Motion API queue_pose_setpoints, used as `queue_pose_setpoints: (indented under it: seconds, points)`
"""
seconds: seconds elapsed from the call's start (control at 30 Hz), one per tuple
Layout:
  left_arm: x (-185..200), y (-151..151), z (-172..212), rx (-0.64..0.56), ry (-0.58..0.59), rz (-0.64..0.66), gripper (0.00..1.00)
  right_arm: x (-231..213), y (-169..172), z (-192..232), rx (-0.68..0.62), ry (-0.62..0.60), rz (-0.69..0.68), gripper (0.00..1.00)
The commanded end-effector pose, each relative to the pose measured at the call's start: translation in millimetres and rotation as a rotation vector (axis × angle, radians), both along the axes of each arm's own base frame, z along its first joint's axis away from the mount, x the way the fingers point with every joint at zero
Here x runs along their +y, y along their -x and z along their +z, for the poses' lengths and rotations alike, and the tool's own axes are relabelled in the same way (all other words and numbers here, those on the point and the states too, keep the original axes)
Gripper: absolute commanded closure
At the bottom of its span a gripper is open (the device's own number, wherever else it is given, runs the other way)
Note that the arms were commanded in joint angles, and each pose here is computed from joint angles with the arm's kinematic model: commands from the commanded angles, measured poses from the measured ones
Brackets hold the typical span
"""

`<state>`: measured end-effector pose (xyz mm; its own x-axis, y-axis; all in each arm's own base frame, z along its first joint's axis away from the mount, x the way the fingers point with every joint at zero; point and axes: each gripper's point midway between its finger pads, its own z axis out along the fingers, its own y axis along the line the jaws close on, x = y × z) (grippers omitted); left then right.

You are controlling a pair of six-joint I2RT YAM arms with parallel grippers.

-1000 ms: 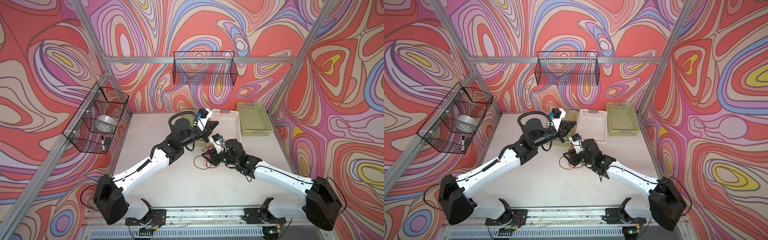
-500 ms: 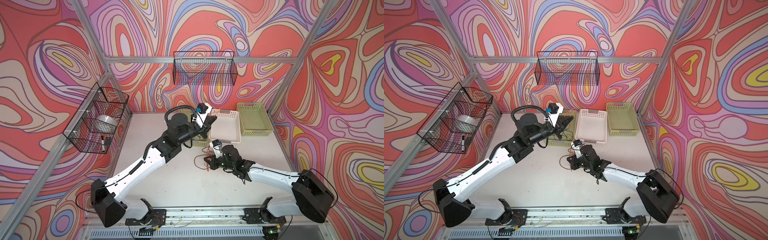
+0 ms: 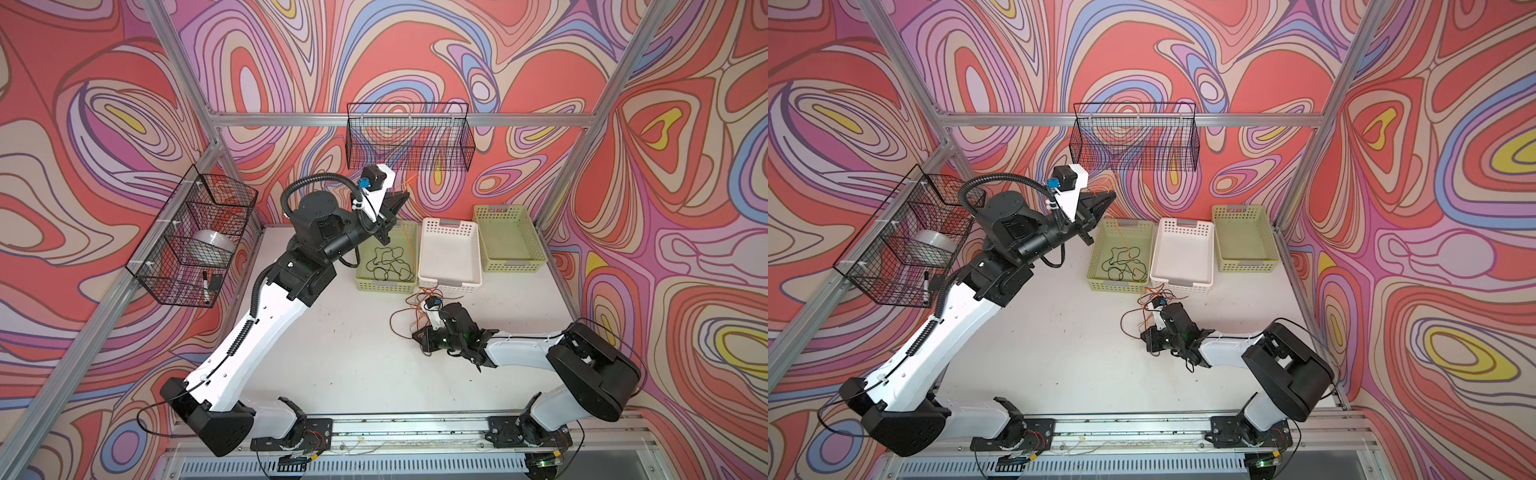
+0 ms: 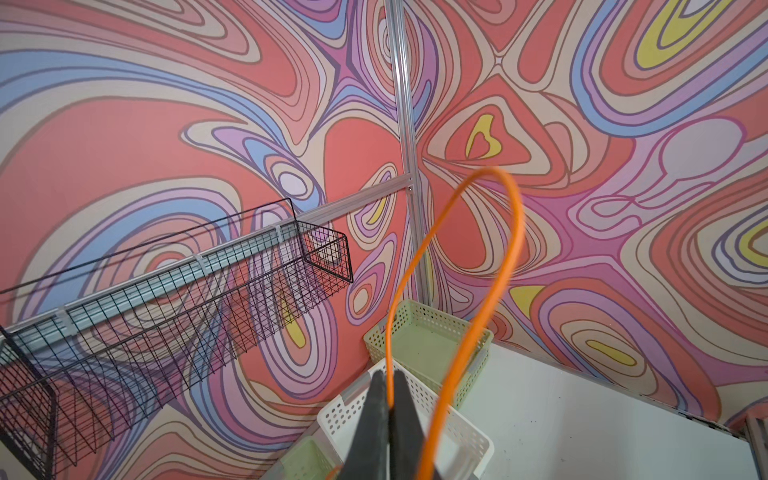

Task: Untangle the cables
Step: 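Raise the left gripper high, drawing the orange wire free of the tangle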

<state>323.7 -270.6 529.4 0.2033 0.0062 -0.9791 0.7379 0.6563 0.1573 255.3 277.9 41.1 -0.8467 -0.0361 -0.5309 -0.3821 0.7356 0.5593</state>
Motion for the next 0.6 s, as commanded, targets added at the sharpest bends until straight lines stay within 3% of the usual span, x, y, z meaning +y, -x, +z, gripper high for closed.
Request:
queue_pose_setpoints:
  seconds: [0.0,0.57]
  points:
    - [15.2,4.9,19.3,-0.071,-0.026,0.023,1.0,-4.8,4.4,-16.0,0.048,0.011,-0.009,1.0]
    - [67.5,-19.9,70.5,-0.197,-0.045,0.167,1.0,-22.5,15.3,-59.2,0.165,0.093,-0.04,1.0]
